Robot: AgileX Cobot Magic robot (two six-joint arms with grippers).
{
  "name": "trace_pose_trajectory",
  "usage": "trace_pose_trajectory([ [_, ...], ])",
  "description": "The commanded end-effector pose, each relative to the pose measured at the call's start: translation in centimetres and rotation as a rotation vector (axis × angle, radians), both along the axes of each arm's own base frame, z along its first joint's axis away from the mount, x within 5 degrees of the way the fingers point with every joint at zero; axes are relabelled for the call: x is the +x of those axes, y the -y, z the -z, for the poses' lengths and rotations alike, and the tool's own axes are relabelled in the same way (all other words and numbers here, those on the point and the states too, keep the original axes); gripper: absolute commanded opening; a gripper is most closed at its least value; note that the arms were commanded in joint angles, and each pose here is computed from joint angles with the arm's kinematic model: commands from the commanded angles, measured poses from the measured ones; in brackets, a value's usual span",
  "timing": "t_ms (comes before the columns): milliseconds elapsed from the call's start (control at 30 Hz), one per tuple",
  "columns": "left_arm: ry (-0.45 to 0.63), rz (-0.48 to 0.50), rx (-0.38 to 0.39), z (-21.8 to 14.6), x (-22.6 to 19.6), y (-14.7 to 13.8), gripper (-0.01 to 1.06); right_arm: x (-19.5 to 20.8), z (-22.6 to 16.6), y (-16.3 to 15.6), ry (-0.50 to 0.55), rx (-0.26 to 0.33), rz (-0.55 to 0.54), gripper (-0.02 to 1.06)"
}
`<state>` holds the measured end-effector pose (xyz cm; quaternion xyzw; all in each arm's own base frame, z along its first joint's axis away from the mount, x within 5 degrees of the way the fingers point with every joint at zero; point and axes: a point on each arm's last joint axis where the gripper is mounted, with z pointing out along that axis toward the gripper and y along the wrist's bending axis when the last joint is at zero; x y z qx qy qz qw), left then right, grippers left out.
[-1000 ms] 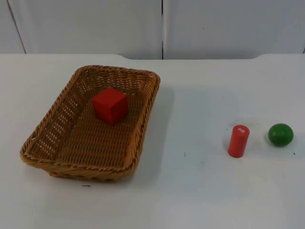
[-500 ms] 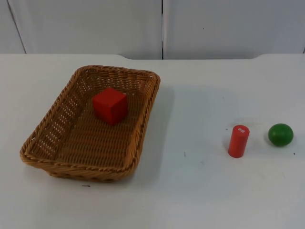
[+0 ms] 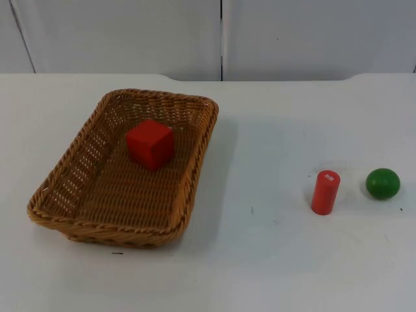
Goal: Pick up the basket with the left hand and place the object to the left of the red cylinder into the basket with the right hand.
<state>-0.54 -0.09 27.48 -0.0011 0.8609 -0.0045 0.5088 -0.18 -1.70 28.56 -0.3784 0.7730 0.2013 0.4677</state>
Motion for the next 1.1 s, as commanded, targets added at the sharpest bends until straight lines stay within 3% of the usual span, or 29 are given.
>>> trace_pose_trajectory([
  [0,0.011,0.009,-0.01,0.01,0.05,0.1,1.05,0.09,0.06,-0.33,0.01,0.027,-0.012,0.87],
  [67,0.011,0.009,-0.01,0.01,0.05,0.1,1.05,0.23,0.07,-0.68,0.03,0.052,-0.023,0.87],
  [133,0.011,0.009,-0.01,0.01,0.05,0.1,1.05,0.33,0.66,-0.74,0.02,0.014,-0.025,0.87],
  [667,0.011,0.009,-0.01,0.01,0.05,0.1,1.05,0.3,0.6,-0.73,0.023,0.014,-0.029,0.87],
  [767,0.011,0.009,-0.01,0.01,0.05,0.1,1.05,0.25,0.61,-0.77,0.025,0.013,-0.038,1.06],
  [1067,0.011,0.009,-0.01,0.01,0.05,0.1,1.05,0.25,0.61,-0.77,0.025,0.013,-0.038,1.05],
])
